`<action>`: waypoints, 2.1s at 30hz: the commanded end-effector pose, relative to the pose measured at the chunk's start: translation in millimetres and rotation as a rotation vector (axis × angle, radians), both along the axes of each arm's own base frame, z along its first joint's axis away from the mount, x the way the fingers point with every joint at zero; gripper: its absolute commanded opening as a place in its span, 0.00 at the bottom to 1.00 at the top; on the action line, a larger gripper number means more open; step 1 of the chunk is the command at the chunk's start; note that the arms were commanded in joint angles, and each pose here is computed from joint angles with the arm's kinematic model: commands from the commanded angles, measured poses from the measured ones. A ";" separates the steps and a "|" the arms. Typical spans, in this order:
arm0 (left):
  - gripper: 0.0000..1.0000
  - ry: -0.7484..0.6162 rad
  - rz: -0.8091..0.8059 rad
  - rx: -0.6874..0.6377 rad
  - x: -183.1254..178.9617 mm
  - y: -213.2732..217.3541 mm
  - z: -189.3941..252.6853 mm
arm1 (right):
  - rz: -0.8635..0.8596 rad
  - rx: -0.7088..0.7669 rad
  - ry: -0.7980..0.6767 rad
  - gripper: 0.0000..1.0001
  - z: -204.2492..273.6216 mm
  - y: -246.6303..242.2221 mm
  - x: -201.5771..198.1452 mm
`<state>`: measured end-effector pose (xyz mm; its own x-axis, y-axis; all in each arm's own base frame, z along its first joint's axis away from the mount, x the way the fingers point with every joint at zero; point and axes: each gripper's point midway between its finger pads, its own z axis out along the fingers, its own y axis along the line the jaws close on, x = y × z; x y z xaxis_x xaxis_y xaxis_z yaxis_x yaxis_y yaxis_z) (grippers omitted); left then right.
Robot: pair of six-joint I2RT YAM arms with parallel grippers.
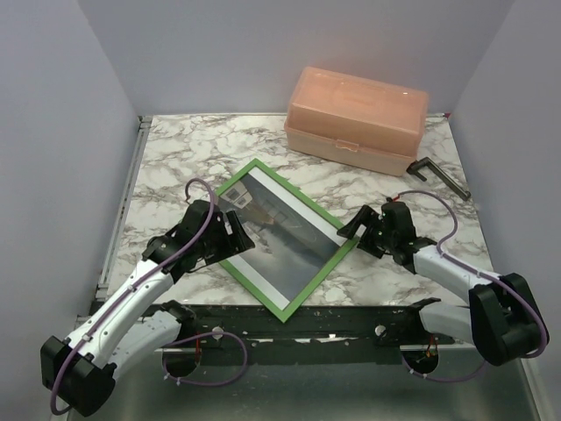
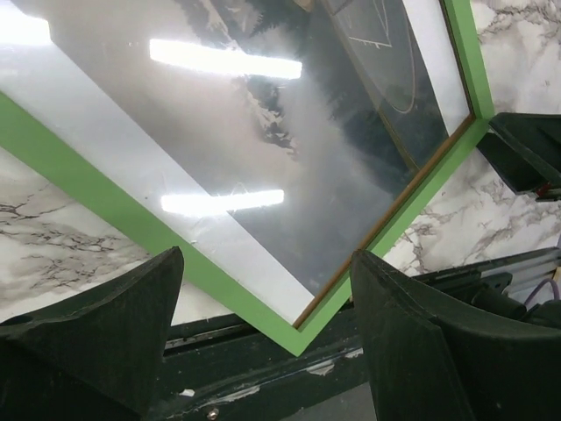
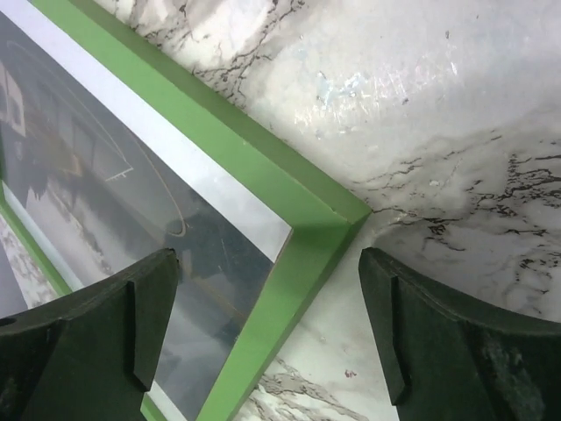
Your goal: Put the photo into the frame
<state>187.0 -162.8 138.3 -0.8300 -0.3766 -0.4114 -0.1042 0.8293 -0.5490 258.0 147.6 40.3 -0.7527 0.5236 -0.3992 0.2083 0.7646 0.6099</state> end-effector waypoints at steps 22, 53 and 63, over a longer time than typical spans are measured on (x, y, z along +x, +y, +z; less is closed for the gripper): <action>0.80 0.345 0.184 -0.062 3.9 21.8 -96.7 | 0.440 -0.161 0.174 1.00 -14.3 36.6 57.9; 0.69 0.430 0.067 0.022 51.5 8.8 -119.9 | 0.585 -0.175 0.540 1.00 -32.7 50.6 -126.6; 0.69 0.432 0.005 0.045 76.8 -2.8 -115.4 | 0.642 -0.181 0.558 1.00 -17.9 57.0 -147.0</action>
